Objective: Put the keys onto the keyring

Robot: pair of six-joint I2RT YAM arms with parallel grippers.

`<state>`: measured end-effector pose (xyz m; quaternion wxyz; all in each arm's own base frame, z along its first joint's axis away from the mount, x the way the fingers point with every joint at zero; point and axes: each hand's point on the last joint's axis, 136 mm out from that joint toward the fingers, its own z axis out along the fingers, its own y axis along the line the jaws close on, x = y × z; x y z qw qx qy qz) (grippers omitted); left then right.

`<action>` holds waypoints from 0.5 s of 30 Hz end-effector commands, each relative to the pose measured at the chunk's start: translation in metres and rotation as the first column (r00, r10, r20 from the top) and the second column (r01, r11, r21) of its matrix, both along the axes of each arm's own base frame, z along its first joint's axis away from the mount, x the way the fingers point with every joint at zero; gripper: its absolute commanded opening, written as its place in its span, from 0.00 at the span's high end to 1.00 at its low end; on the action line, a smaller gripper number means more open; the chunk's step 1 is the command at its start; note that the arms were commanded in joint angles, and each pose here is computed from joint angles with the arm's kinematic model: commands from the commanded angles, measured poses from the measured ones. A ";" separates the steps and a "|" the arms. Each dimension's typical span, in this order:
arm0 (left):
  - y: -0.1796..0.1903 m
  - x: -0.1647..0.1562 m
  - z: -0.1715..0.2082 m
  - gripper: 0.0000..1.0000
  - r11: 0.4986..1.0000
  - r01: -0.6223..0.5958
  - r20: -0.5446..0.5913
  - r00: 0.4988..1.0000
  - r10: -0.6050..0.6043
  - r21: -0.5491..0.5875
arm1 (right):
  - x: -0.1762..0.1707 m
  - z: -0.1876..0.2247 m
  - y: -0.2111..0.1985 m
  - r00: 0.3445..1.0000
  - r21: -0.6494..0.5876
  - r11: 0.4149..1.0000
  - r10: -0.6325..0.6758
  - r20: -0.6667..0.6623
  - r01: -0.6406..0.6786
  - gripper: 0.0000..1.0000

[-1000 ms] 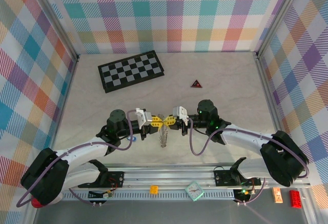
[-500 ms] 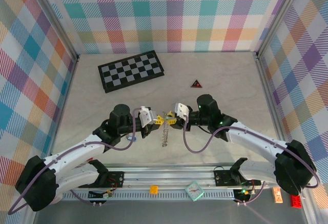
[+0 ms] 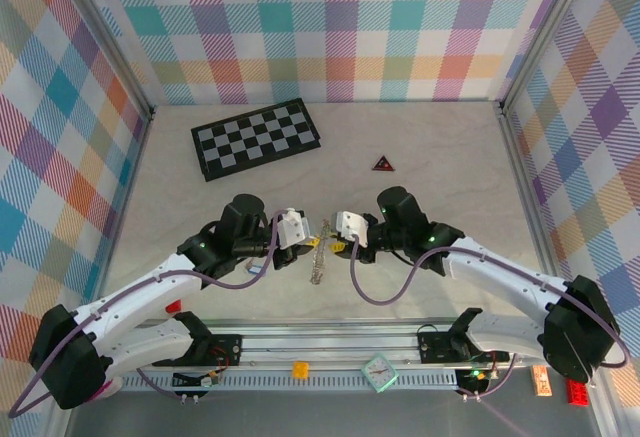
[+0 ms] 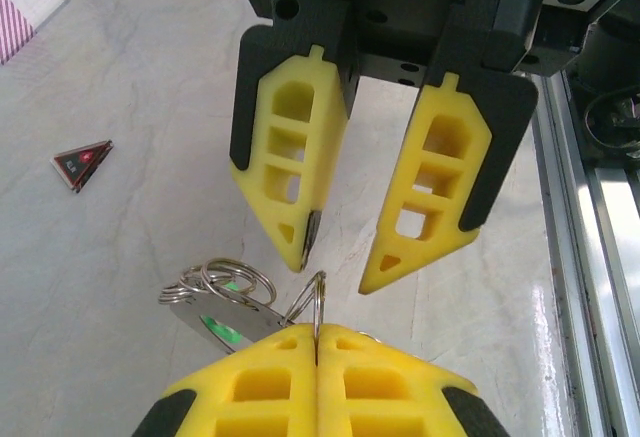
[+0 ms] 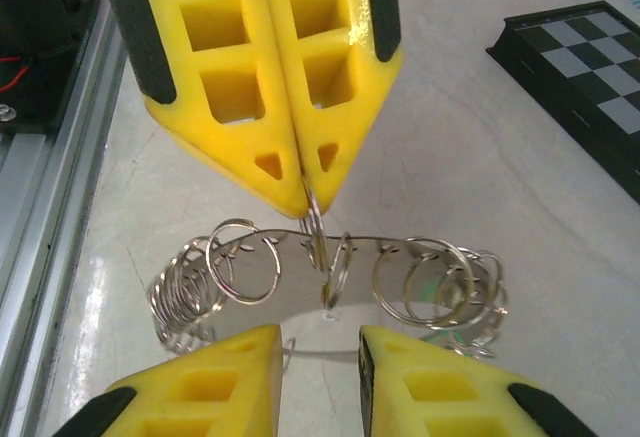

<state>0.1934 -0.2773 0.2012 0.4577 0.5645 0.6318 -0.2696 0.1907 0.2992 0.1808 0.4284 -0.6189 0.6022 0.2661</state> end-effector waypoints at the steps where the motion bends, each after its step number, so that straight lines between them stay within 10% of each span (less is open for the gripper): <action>1: -0.004 -0.003 0.012 1.00 0.999 0.039 0.047 0.998 -0.039 0.007 | -0.004 0.013 -0.001 0.998 0.013 1.000 0.021 0.056 -0.022 0.75; 15: -0.009 -0.012 0.010 1.00 0.993 0.119 0.098 0.988 -0.119 0.001 | -0.027 0.013 0.009 0.989 0.037 0.990 0.130 0.074 -0.133 0.77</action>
